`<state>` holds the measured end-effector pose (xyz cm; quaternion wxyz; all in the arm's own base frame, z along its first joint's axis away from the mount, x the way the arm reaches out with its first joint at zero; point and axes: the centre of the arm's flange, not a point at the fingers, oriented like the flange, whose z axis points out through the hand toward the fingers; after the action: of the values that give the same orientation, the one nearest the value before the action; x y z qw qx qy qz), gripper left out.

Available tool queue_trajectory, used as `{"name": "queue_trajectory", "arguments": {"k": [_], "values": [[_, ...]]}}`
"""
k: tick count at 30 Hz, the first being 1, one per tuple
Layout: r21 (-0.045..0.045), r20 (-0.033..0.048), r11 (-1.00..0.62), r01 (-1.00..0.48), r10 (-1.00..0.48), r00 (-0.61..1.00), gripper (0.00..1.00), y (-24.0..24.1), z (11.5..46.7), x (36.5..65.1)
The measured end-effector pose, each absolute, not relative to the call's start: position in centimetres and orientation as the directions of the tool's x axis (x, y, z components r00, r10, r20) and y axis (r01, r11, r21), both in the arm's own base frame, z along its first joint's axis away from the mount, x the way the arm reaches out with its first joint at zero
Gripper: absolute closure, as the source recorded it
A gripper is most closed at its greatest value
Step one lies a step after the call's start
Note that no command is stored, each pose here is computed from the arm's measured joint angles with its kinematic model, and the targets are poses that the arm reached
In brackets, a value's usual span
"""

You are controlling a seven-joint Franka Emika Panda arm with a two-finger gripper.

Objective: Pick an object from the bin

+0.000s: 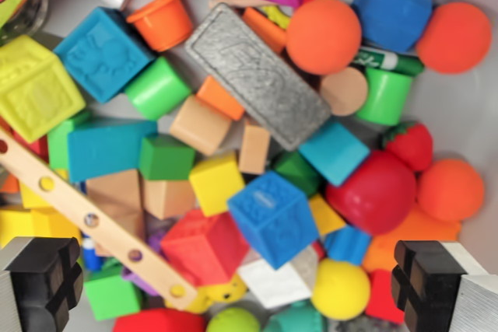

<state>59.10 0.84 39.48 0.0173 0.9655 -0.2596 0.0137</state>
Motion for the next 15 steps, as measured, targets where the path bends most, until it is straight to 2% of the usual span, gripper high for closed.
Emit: {"name": "queue_trajectory", "arguments": {"k": [15], "values": [[0.0237, 0.0268, -0.936, -0.352, -0.351, 0.936, 0.0, 3.7, 37.0, 59.5]]}}
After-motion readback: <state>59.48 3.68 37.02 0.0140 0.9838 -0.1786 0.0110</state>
